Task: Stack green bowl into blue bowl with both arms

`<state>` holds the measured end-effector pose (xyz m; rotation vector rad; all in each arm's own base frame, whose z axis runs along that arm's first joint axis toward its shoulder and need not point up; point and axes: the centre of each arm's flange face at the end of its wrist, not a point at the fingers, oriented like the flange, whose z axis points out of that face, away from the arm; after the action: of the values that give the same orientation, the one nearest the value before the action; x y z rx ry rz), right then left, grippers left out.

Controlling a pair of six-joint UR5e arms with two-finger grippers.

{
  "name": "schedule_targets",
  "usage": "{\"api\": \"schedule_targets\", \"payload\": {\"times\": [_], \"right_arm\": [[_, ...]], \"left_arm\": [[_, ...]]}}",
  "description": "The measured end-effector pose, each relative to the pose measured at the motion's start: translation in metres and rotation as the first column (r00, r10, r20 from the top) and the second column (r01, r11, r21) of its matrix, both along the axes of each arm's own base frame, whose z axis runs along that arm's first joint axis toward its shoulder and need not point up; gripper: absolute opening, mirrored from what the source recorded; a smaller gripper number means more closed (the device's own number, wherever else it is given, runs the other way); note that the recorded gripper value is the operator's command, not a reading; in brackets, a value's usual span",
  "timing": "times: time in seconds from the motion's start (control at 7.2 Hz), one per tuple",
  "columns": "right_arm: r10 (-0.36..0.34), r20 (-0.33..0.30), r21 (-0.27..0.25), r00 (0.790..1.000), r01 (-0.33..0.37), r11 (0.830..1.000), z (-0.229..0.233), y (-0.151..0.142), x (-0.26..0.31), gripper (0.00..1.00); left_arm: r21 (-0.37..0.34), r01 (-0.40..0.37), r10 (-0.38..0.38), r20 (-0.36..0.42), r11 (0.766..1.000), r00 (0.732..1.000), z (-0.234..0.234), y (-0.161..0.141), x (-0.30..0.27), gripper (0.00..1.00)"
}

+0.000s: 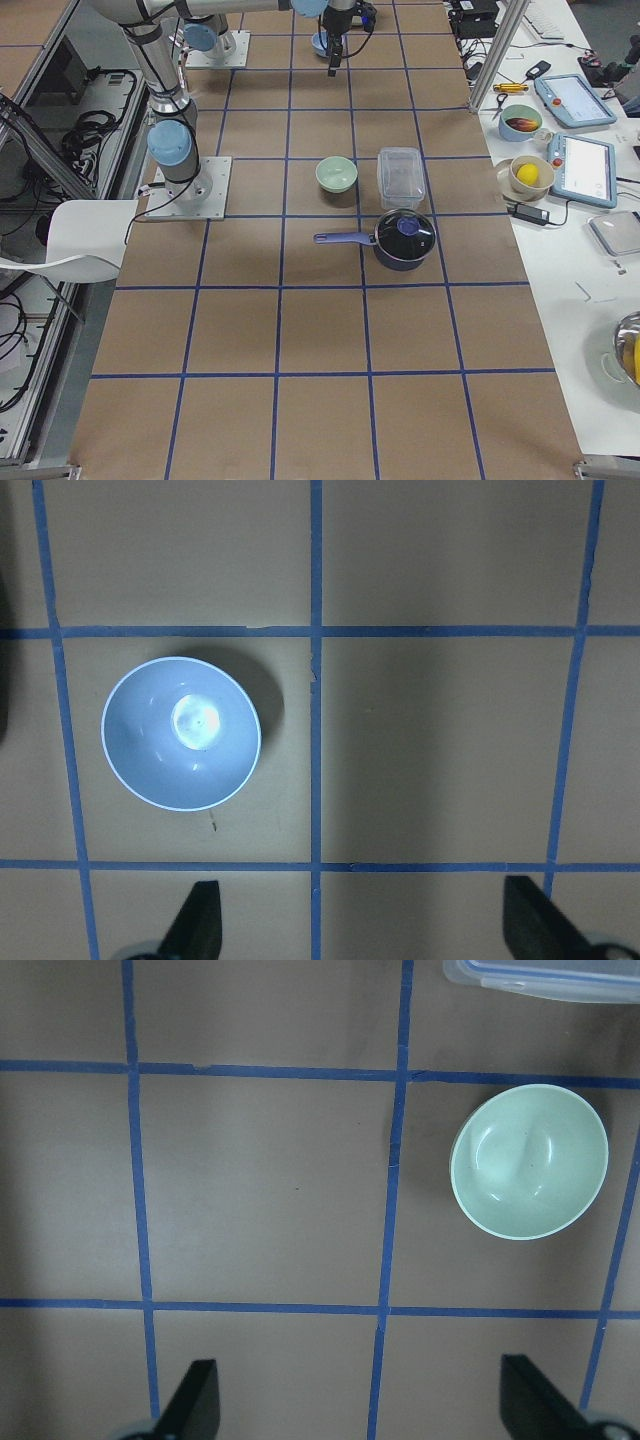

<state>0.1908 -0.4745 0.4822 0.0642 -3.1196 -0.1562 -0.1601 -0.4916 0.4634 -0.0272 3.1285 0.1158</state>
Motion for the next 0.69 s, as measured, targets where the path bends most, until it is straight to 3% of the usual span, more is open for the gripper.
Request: {"api": "schedule_targets", "payload": {"times": [0.69], "right_arm": [[0.001, -0.001, -0.001, 1.0, -0.001, 1.0, 0.0, 0.0, 0.0, 1.0]], "left_arm": [[-0.01, -0.003, 0.003, -0.001, 1.0, 1.0, 0.005, 0.0028, 0.0001, 1.0]]}}
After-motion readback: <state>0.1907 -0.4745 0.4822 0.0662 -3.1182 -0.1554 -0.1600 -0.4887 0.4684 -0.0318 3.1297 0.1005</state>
